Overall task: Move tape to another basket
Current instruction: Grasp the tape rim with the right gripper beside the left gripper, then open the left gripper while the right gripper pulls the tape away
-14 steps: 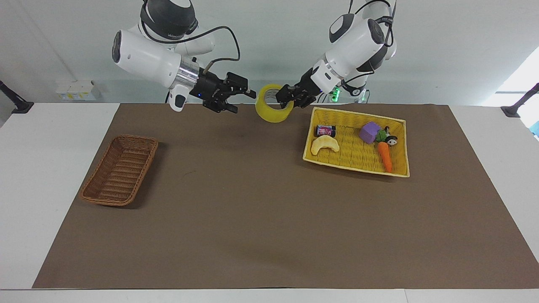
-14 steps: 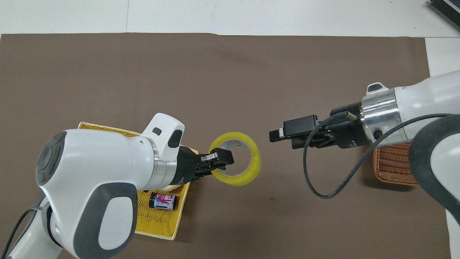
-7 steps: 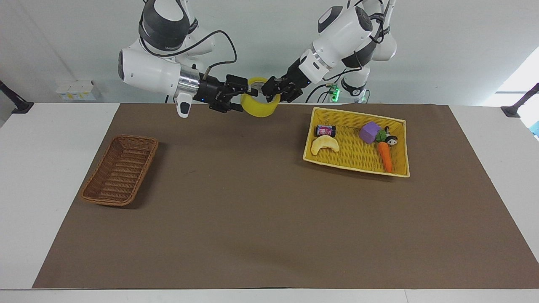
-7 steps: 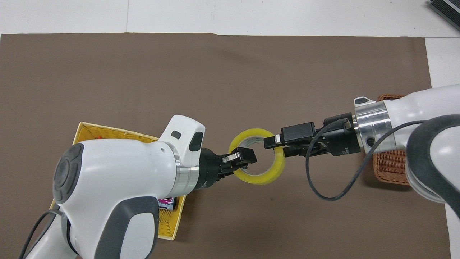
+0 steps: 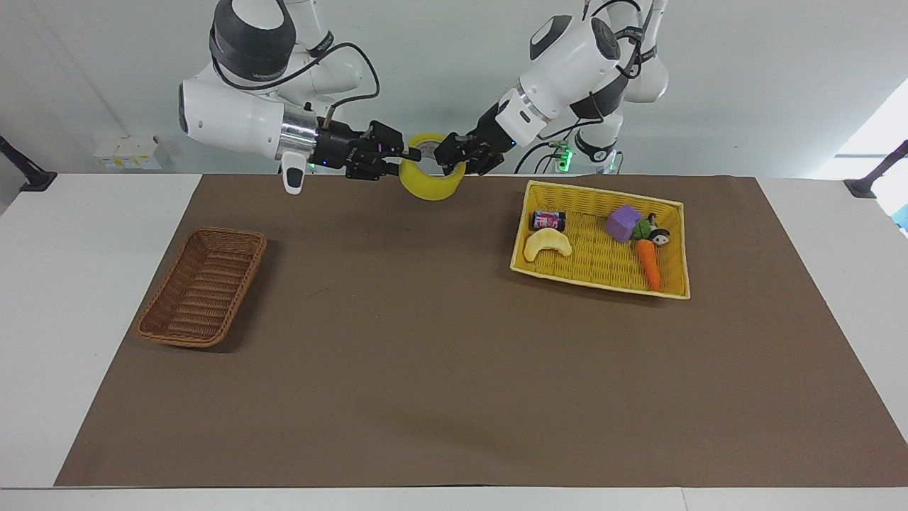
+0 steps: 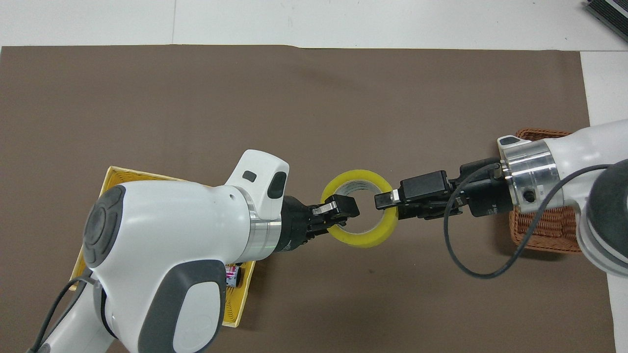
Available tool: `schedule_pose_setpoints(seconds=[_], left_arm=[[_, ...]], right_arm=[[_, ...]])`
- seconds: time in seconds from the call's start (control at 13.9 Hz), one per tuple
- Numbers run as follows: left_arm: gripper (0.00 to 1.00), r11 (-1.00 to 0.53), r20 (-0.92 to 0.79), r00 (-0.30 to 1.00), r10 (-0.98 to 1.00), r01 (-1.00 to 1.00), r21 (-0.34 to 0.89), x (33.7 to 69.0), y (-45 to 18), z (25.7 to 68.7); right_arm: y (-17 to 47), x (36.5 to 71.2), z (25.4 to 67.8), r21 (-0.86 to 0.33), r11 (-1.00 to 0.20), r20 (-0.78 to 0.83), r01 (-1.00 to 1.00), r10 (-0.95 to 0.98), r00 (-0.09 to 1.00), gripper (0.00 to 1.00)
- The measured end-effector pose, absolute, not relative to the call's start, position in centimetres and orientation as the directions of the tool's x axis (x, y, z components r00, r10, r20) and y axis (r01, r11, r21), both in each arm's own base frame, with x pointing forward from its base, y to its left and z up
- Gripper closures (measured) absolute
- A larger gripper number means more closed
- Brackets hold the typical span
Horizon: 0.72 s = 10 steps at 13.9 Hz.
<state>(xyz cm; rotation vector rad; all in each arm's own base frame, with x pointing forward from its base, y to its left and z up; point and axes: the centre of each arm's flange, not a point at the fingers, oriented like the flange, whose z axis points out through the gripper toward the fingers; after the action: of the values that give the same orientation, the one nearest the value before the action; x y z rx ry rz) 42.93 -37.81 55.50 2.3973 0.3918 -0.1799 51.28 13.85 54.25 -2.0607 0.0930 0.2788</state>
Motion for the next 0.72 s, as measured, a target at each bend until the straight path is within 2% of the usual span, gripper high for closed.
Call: schedule_pose_setpoints(seconds=[0.29, 0.36, 0.72], left_arm=[[0.75, -0.711, -0.225, 0.945, 0.236, 0.326, 0.623, 43.0, -37.8, 55.6], [0.69, -0.705, -0.217, 0.946, 0.241, 0.325, 0.63, 43.1, -37.8, 55.9], [0.13, -0.64, -0.232, 0.925, 0.3, 0.376, 0.67, 43.5, -37.7, 57.5]], right_arm=[[13.8, 51.4, 54.4, -0.854, -0.485, -0.239, -0.188, 0.045, 0.97, 0.46], [13.7, 51.4, 54.5, -0.85, -0.49, -0.242, -0.192, 0.041, 0.969, 0.46], [11.1, 52.6, 54.9, -0.823, -0.53, -0.243, -0.204, 0.004, 0.97, 0.46]])
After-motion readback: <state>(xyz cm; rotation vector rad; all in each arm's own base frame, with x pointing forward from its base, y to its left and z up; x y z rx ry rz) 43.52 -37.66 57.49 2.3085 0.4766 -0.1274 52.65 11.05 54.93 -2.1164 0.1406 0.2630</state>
